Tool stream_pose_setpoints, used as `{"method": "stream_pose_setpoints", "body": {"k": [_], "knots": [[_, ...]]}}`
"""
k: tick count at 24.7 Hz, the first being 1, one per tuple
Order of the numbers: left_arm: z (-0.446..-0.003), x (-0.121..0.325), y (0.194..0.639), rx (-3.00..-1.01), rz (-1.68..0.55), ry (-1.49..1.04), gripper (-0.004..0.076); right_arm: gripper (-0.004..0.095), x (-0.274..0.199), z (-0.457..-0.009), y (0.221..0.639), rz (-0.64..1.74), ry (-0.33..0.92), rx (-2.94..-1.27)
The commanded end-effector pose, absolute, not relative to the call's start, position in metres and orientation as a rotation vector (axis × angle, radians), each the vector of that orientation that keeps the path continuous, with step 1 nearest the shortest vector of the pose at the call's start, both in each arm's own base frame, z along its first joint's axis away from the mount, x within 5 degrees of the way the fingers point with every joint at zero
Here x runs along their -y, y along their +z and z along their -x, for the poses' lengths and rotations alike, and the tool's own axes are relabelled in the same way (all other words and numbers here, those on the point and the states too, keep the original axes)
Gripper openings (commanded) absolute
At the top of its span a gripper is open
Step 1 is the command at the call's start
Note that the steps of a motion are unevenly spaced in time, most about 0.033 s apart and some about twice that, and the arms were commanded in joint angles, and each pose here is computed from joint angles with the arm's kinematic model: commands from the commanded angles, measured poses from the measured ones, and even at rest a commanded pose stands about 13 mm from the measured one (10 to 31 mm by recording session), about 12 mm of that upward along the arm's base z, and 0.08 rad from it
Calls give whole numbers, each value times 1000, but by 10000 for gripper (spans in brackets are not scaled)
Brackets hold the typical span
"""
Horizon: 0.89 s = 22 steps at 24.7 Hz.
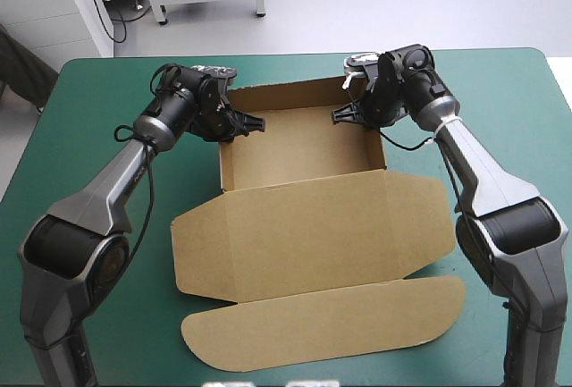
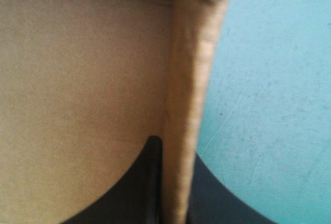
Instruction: Fold the box
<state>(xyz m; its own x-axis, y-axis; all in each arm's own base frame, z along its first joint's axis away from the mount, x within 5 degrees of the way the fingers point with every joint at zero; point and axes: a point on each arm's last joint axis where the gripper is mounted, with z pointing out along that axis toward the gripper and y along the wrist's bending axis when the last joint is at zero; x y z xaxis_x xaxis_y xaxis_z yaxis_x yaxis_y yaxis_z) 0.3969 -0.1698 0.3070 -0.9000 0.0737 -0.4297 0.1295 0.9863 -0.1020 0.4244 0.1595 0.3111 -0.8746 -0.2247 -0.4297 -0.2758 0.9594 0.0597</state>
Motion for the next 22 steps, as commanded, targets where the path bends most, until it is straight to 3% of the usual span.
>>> {"method": "stream_pose_setpoints", "body": {"k": [1,8,17,22], "knots": [[-400,200,323,-2557,-205,-371,-8,-14,-163,-429,324,372,410,-2600],[-417,212,265,-2699,-205,-360,-8,-14,-158,-452,274,368,367,-2691],[-417,227,261,-2677,-244,-374,-8,-12,-180,-448,269,400,350,-2707],[-412,233,260,-2652,-341,-239,-8,-9,-188,-444,275,461,159,-2677]]}}
